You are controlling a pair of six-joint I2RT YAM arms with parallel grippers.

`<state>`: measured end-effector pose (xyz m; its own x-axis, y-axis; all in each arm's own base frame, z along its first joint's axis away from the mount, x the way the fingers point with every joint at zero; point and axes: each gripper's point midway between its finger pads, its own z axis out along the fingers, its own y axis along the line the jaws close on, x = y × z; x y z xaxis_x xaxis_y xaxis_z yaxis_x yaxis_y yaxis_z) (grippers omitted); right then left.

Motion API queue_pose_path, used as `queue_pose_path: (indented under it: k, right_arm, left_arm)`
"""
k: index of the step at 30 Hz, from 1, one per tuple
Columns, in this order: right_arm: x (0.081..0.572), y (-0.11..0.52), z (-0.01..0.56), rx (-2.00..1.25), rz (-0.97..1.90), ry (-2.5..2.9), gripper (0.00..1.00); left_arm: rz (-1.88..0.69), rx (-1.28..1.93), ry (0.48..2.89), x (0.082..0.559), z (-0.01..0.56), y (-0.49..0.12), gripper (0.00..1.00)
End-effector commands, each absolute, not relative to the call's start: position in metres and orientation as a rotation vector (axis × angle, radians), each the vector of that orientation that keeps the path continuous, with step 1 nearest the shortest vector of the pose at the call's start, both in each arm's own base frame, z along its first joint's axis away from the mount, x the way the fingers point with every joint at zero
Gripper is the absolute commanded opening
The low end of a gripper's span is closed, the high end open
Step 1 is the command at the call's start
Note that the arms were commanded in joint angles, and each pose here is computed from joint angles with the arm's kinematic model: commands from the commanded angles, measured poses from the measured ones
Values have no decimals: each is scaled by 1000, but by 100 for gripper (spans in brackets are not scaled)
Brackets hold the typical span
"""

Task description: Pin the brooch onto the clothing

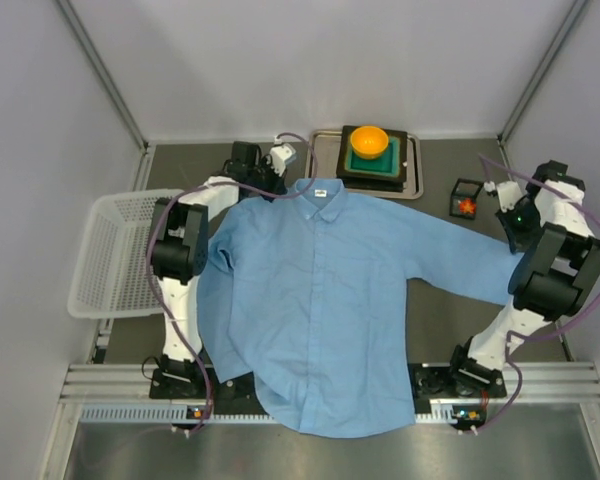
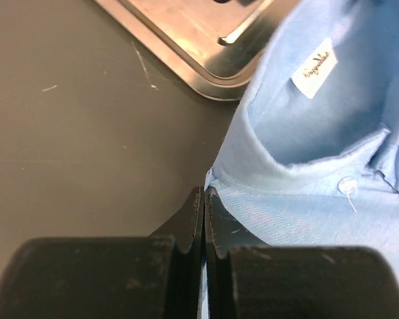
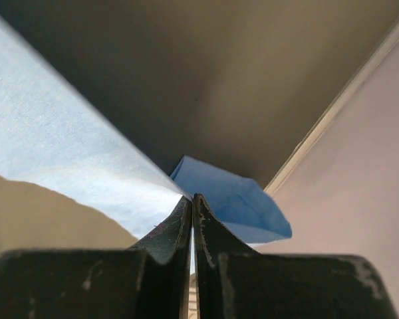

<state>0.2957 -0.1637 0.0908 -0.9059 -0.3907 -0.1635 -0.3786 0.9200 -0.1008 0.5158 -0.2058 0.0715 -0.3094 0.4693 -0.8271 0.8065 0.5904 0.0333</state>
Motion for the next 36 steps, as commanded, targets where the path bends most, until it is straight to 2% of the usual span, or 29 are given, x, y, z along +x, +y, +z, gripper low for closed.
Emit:
queue_pose_path:
  k: [1, 6, 11, 14, 17, 18, 20, 21, 24, 25, 27, 29, 33, 34, 36]
  right_arm:
    - [331, -197, 103, -506, -283, 2847, 0]
    - [363, -216, 114, -415, -384, 2774, 0]
    - [375, -217, 118, -476, -391, 2738, 0]
    - [367, -185, 123, -575, -265, 2740, 0]
    - [335, -128, 127, -676, -10, 2790, 0]
    - [327, -114, 128, -696, 50, 2791, 0]
    - [307, -72, 128, -751, 165, 2790, 0]
    - [302, -57, 127, -766, 208, 2786, 0]
    - [288, 6, 126, -803, 408, 2771, 2]
    - [286, 30, 128, -830, 457, 2761, 4]
    - [284, 58, 129, -851, 558, 2745, 24]
    - [278, 85, 132, -866, 675, 2747, 54]
    - [255, 94, 146, -951, 839, 2737, 58]
    - [255, 93, 151, -975, 847, 2704, 67]
    - [270, 70, 166, -873, 806, 2655, 72]
  left_arm:
    - [-496, 792, 1995, 550, 81, -208, 0]
    - [-533, 723, 2006, 556, 76, -213, 0]
    - [-536, 685, 2035, 563, 74, -213, 0]
    - [-503, 664, 2056, 566, 74, -204, 0]
    - [-503, 671, 2068, 564, 77, -199, 0]
    - [-503, 681, 2075, 562, 76, -199, 4]
    - [-512, 689, 2074, 560, 79, -200, 20]
    - [-511, 683, 2077, 559, 81, -199, 35]
    - [-533, 668, 2077, 554, 89, -200, 51]
    - [-544, 670, 2074, 551, 91, -201, 52]
    - [-574, 681, 2055, 545, 103, -205, 55]
    - [-589, 683, 2049, 540, 112, -206, 62]
    - [-593, 688, 2040, 528, 129, -200, 69]
    - [-599, 681, 2039, 526, 131, -198, 69]
    - [-623, 680, 2033, 519, 136, -194, 68]
